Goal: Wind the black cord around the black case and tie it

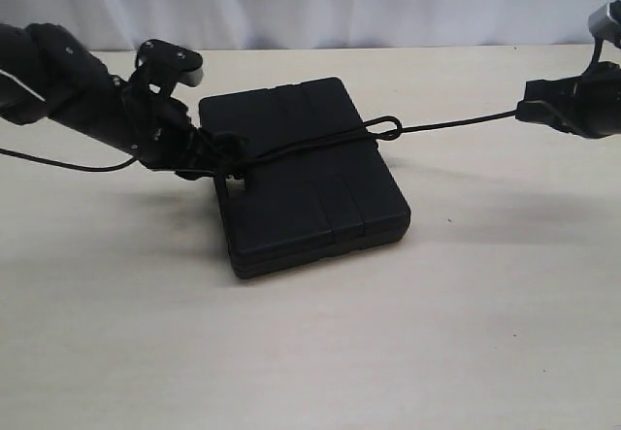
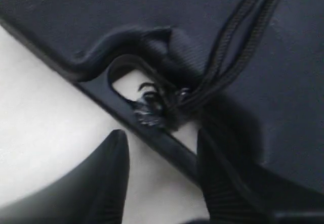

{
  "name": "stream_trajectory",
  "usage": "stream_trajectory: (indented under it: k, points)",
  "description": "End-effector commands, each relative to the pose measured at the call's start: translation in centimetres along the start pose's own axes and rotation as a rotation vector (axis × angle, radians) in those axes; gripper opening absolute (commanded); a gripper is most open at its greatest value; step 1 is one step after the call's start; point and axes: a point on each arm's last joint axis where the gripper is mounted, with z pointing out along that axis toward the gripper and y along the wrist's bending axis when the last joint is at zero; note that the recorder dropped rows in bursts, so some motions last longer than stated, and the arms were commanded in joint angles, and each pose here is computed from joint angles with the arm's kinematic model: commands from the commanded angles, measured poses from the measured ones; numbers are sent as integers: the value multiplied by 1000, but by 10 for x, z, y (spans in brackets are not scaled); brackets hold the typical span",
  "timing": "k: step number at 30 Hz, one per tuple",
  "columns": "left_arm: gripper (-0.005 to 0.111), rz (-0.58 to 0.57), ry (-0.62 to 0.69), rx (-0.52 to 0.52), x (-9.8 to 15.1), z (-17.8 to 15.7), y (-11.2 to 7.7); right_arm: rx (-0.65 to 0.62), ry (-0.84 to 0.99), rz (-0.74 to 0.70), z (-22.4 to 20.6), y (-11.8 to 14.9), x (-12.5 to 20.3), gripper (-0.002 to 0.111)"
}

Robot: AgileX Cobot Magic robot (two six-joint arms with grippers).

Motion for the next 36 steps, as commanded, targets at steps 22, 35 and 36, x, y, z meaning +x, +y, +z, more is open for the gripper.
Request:
stream_trajectory:
  k: [22, 35, 36]
  points:
    - [58, -192, 308, -261, -24, 13, -39, 31, -15, -1, -3, -3, -2, 4]
    - [60, -292, 284, -252, -15, 45, -36, 28, -14, -1, -3, -3, -2, 4]
    - [60, -297, 294, -251, -13, 48, -35, 28, -14, -1, -3, -3, -2, 4]
